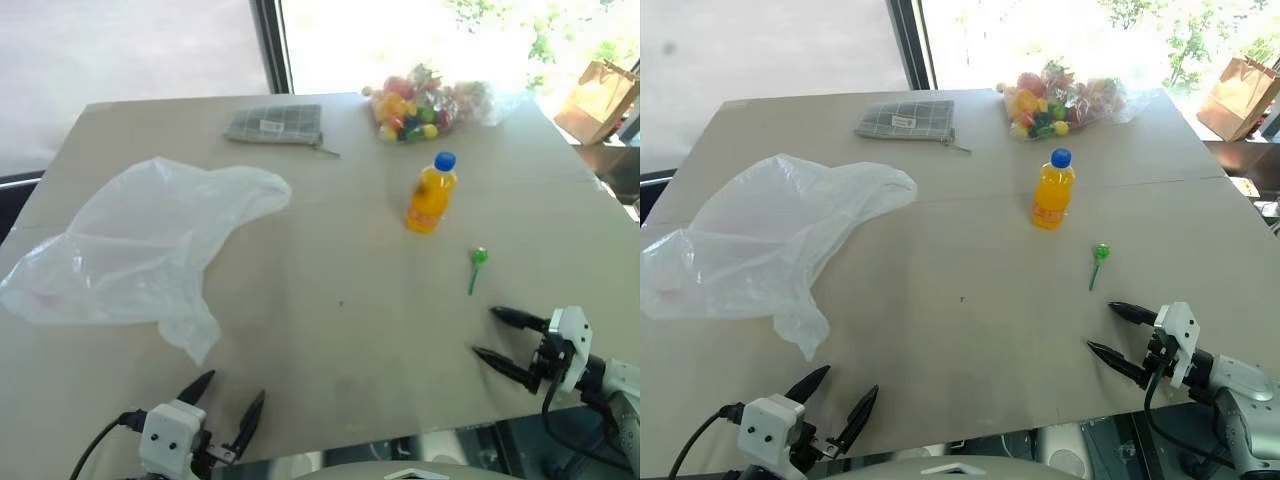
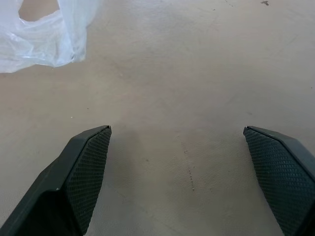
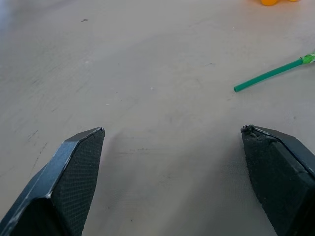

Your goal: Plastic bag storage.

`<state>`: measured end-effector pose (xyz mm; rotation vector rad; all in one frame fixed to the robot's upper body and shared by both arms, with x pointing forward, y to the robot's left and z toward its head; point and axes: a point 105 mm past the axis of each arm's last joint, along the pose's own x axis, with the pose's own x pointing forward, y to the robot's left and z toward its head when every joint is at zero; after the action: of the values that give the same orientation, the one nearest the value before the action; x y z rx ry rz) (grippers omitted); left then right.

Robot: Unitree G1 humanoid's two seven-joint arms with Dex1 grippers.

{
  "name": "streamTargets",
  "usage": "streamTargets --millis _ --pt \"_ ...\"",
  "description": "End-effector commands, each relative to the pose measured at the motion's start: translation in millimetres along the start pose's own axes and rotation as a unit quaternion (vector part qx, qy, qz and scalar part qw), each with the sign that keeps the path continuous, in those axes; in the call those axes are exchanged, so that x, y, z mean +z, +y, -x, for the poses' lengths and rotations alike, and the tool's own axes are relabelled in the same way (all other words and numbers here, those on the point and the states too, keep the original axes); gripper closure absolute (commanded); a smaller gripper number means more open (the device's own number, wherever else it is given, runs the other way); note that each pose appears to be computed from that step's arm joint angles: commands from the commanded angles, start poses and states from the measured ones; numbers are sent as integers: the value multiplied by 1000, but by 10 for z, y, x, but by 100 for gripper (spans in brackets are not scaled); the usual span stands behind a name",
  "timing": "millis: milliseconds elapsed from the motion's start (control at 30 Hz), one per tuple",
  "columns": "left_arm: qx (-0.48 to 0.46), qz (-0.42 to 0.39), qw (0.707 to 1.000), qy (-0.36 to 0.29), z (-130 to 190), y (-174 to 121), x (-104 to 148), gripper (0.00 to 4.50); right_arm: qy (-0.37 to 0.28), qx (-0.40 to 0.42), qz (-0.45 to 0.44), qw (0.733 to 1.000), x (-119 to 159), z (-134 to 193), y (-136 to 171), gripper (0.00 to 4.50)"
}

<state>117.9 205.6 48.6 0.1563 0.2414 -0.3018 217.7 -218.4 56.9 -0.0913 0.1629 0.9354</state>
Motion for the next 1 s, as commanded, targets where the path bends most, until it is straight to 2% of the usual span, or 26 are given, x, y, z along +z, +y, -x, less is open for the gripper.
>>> streamTargets --millis 33,500,833,1000 --pt "9 -8 999 -31 -40 -52 93 3 -2 8 12 1000 37 -15 -39 0" --pt "22 -6 998 -64 -116 -57 120 3 0 7 24 1000 -60 -7 -132 0" --pt "25 -30 998 -54 -133 -43 98 3 -4 12 25 1000 -74 -31 -130 0" --pt "77 -86 993 -36 -45 29 67 3 -46 89 34 994 156 -102 83 0"
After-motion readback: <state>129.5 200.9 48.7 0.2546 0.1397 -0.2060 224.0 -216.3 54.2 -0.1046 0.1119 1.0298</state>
